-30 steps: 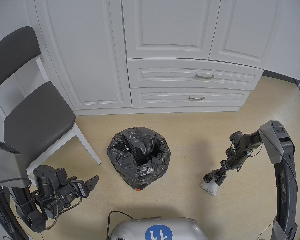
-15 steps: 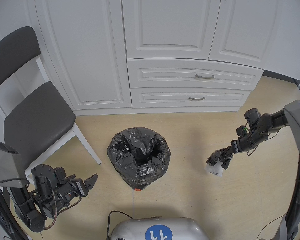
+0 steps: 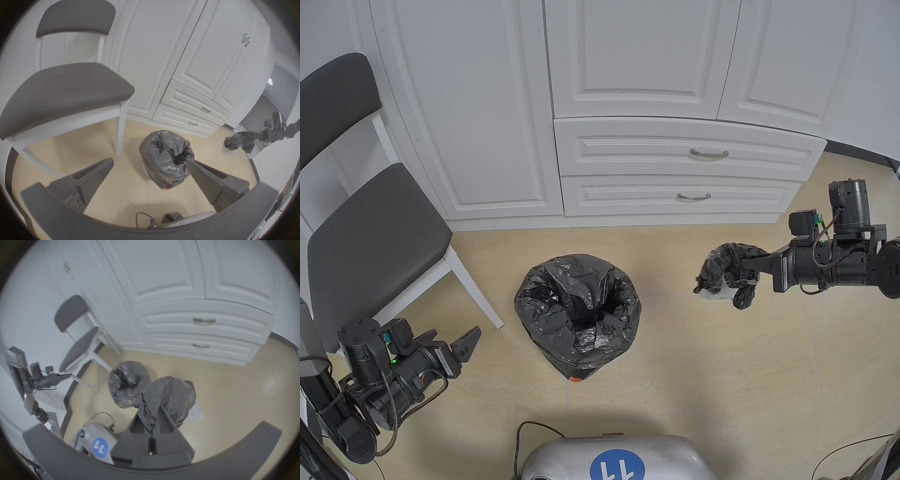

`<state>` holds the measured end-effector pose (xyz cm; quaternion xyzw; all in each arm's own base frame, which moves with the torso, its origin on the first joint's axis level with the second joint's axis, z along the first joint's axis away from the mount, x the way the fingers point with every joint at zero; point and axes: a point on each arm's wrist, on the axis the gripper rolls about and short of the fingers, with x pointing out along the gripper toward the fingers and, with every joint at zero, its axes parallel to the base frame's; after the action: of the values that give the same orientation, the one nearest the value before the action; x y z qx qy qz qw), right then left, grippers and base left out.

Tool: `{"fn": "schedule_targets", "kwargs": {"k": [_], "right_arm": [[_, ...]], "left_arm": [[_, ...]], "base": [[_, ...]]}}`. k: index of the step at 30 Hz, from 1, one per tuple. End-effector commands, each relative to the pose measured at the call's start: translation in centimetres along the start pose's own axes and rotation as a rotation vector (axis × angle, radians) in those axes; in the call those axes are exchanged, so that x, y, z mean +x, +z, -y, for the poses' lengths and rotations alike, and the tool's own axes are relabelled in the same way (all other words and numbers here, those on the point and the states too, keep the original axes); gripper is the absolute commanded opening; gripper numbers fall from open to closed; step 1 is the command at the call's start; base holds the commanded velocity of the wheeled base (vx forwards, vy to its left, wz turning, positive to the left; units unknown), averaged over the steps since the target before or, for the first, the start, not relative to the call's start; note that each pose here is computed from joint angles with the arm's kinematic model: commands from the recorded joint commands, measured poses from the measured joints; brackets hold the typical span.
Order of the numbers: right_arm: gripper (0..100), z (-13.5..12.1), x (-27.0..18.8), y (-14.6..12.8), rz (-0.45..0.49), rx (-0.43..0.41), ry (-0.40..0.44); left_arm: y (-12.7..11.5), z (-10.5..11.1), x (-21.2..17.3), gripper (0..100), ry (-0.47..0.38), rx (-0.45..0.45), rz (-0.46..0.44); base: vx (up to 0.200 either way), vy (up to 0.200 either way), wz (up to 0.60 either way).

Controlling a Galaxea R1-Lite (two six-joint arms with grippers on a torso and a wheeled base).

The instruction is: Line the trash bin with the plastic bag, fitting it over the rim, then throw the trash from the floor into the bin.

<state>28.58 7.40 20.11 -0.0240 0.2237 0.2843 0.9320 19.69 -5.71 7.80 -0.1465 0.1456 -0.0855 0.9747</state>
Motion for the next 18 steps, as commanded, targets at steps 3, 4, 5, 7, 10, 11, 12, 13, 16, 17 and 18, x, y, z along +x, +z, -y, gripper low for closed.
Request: {"fn": "schedule_targets", "kwargs": {"k": [3, 4, 5, 7, 10, 11, 12, 13, 16, 17, 18], "right_arm": [[0, -6.0, -2.8, 0.6, 0.123, -0.002, 0.034], [0, -6.4, -2.8, 0.7, 0.126, 0.011, 0.031], [0, -6.8, -2.8, 0.7, 0.131, 0.021, 0.033], [0, -7.6, -2.9, 1.0, 0.150, 0.043, 0.042], [0, -8.3, -2.9, 1.3, 0.182, 0.066, 0.061], [0, -8.7, -2.9, 1.4, 0.188, 0.075, 0.070], [0, -9.0, -2.8, 1.4, 0.191, 0.082, 0.075], [0, -9.2, -2.6, 1.4, 0.195, 0.089, 0.079], [0, -9.9, -2.1, 1.5, 0.200, 0.109, 0.087], [0, -10.3, -1.8, 1.6, 0.205, 0.121, 0.092], [0, -10.3, -1.8, 1.6, 0.205, 0.121, 0.092]], "left_arm": [[0.9, -0.1, -1.1, 100, 0.001, 0.018, 0.050], [0.9, -0.2, -1.1, 100, 0.002, 0.019, 0.052], [1.0, -0.2, -1.1, 100, 0.003, 0.021, 0.056], [1.2, -0.1, -1.3, 100, -0.002, 0.033, 0.070], [1.5, 0.0, -1.6, 100, -0.006, 0.038, 0.085], [1.5, 0.0, -1.6, 100, -0.007, 0.039, 0.088], [1.5, 0.0, -1.6, 100, -0.008, 0.039, 0.089], [1.6, 0.0, -1.6, 100, -0.008, 0.039, 0.091], [1.6, 0.0, -1.6, 100, -0.009, 0.039, 0.093], [1.6, 0.0, -1.6, 100, -0.009, 0.039, 0.093], [1.6, 0.0, -1.6, 100, -0.009, 0.039, 0.093]], "base": [[0.000, 0.000, 0.00], [0.000, 0.000, 0.00], [0.000, 0.000, 0.00], [0.000, 0.000, 0.00], [0.000, 0.000, 0.00], [0.000, 0.000, 0.00], [0.000, 0.000, 0.00], [0.000, 0.000, 0.00], [0.000, 0.000, 0.00], [0.000, 0.000, 0.00], [0.000, 0.000, 0.00]]}}
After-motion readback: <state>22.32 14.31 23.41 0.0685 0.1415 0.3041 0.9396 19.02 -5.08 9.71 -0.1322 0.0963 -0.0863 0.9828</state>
